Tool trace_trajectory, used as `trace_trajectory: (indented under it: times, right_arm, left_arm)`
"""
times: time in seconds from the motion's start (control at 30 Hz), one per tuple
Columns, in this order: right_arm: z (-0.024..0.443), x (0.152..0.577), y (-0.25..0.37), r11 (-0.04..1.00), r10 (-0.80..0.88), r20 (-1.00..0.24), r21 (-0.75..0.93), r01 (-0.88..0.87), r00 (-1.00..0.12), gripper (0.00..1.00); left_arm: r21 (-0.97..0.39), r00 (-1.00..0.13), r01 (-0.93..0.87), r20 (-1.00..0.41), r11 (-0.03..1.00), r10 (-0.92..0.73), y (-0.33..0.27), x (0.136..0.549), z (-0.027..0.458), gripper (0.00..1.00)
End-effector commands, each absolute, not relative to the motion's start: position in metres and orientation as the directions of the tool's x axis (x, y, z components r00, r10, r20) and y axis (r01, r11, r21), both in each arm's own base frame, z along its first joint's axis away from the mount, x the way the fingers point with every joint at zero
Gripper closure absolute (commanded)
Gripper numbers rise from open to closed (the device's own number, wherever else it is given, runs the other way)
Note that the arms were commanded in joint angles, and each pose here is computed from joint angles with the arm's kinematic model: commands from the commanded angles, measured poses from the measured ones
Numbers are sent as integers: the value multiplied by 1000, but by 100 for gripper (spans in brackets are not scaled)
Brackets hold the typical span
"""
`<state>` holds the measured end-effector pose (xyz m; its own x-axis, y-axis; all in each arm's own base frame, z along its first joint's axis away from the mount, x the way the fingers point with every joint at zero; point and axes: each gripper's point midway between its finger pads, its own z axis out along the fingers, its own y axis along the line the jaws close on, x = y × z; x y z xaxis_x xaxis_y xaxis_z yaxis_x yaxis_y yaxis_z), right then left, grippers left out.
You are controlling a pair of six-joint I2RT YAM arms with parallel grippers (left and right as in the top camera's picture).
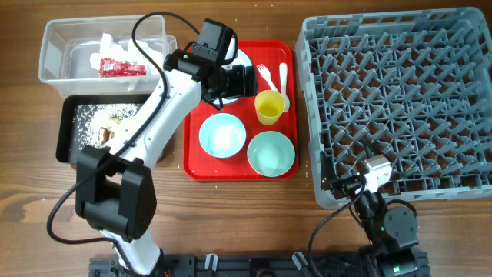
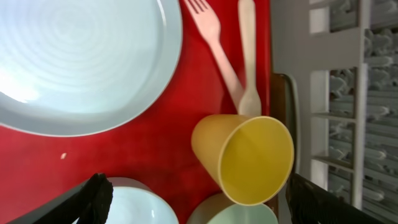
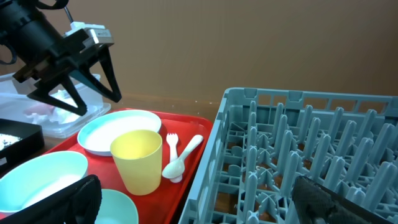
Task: Sort waste into correct bins and load items into the dishwasher rack
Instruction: 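Grasp the yellow cup with the left gripper and lift it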
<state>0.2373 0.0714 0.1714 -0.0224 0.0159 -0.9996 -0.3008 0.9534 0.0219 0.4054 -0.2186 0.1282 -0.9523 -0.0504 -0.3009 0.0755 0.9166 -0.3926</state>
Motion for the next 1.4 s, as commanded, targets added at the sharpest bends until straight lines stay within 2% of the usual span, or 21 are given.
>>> trace_trajectory:
  times: [0.0, 0.07, 0.33, 0.37, 0.43, 0.57, 0.6, 0.63, 0.67, 0.73, 0.77, 0.83, 0.93, 1.0, 1.03, 1.17, 1.2, 1.27, 1.33, 1.37]
  right_arm:
    - [172, 237, 72, 951, 22, -1000, 28, -307, -22, 0]
    - [176, 238, 70, 955, 25, -1000, 26, -296, -6, 0]
    - [178, 239, 67, 960, 30, -1000, 28, -278, 2, 1]
    - [178, 239, 67, 960, 30, -1000, 28, -279, 2, 0]
    - [178, 239, 67, 960, 31, -1000, 29, -279, 1, 0]
    - [178, 238, 67, 960, 31, -1000, 29, -279, 2, 0]
    - [178, 238, 68, 959, 32, -999, 30, -281, 1, 0]
    - [178, 238, 68, 959, 32, -1000, 30, -282, 1, 0]
    - [178, 238, 68, 959, 32, -999, 30, -282, 3, 0]
    - [183, 238, 68, 954, 100, -995, 96, -283, 2, 0]
    - [188, 238, 68, 951, 125, -992, 114, -286, 19, 0]
    - [206, 236, 68, 939, 187, -981, 163, -302, 53, 0]
    - [244, 222, 86, 881, 250, -965, 196, -430, 73, 0]
    - [281, 214, 102, 820, 296, -955, 238, -521, 29, 0]
    - [291, 214, 109, 801, 288, -958, 234, -551, 12, 0]
    - [345, 237, 143, 713, 215, -960, 280, -643, -179, 0]
    - [357, 247, 152, 692, 189, -948, 314, -650, -257, 0]
    - [373, 268, 167, 663, 142, -906, 386, -642, -399, 0]
    - [381, 297, 177, 660, 129, -879, 422, -622, -459, 0]
    - [377, 309, 181, 643, 181, -832, 504, -577, -525, 0]
  left_arm:
    - [-437, -961, 141, -276, 888, 17, -234, 402, 121, 9]
    - [-421, -963, 172, -261, 891, 63, -241, 402, 100, 11]
    - [-402, -979, 153, -189, 903, 82, -245, 398, 62, 32]
    - [-393, -978, 157, -191, 906, 86, -247, 398, 59, 37]
    - [-363, -973, 167, -213, 917, 93, -247, 400, 58, 54]
    - [-340, -970, 186, -212, 922, 117, -255, 395, 52, 73]
    - [-325, -970, 189, -211, 927, 124, -256, 394, 49, 80]
    - [-322, -969, 192, -212, 927, 127, -257, 393, 48, 92]
    - [-323, -968, 194, -218, 926, 127, -258, 394, 49, 96]
    - [-333, -974, 152, -209, 931, 84, -254, 396, 52, 96]
    - [-384, -982, 110, -185, 917, 40, -254, 396, 60, 96]
    - [-515, -985, 97, -172, 852, 8, -254, 399, 88, 96]
    - [-632, -985, 58, -163, 773, -59, -236, 405, 131, 96]
    - [-764, -987, 50, -138, 644, -87, -220, 401, 177, 96]
    - [-787, -988, 47, -129, 615, -90, -217, 399, 186, 96]
    - [-897, -996, 5, -43, 443, -76, -206, 382, 224, 96]
    - [-923, -998, 7, -29, 384, -51, -207, 377, 234, 96]
    - [-965, -1000, -3, 1, 264, -9, -207, 368, 253, 96]
    - [-992, -999, 15, -9, 123, 47, -208, 359, 278, 96]
    - [-997, -998, 13, -8, 81, 61, -207, 357, 285, 96]
